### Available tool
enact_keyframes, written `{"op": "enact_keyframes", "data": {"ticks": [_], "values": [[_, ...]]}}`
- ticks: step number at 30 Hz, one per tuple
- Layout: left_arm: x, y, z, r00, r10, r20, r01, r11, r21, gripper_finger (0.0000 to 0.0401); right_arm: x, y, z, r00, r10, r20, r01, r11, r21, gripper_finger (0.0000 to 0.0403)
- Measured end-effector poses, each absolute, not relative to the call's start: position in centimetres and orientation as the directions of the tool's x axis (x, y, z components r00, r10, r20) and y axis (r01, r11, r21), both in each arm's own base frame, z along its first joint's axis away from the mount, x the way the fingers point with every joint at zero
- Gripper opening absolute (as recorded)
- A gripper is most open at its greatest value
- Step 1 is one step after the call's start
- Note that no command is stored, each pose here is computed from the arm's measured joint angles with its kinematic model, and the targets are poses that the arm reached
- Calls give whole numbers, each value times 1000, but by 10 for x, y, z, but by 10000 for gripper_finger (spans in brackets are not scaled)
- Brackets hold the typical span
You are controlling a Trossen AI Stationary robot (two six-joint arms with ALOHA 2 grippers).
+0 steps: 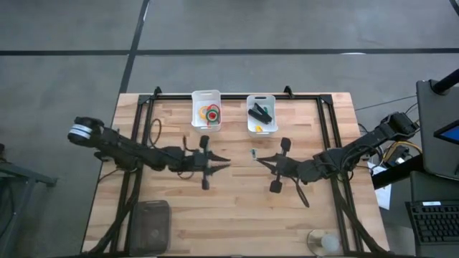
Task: Pick and place Stapler, Stapler remover, tape
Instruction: Put the right blue staple remover into the black bin
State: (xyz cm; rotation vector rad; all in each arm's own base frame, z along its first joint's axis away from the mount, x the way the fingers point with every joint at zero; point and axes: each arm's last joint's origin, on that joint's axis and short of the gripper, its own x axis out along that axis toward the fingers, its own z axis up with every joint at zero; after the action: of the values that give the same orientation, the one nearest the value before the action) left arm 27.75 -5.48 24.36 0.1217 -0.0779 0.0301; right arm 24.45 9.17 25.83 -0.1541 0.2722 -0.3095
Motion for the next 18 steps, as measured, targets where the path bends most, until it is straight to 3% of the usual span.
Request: {"op": "enact_keyframes", "data": {"ticks": [8,18], "values": [[302,-57,252,987,134,83,-146,977,157,168,244,92,258,916,-322,-241,280,940,-192,8],[312,-59,252,988,136,69,-146,973,181,173,245,91,259,913,-339,-226,299,935,-192,8]]}}
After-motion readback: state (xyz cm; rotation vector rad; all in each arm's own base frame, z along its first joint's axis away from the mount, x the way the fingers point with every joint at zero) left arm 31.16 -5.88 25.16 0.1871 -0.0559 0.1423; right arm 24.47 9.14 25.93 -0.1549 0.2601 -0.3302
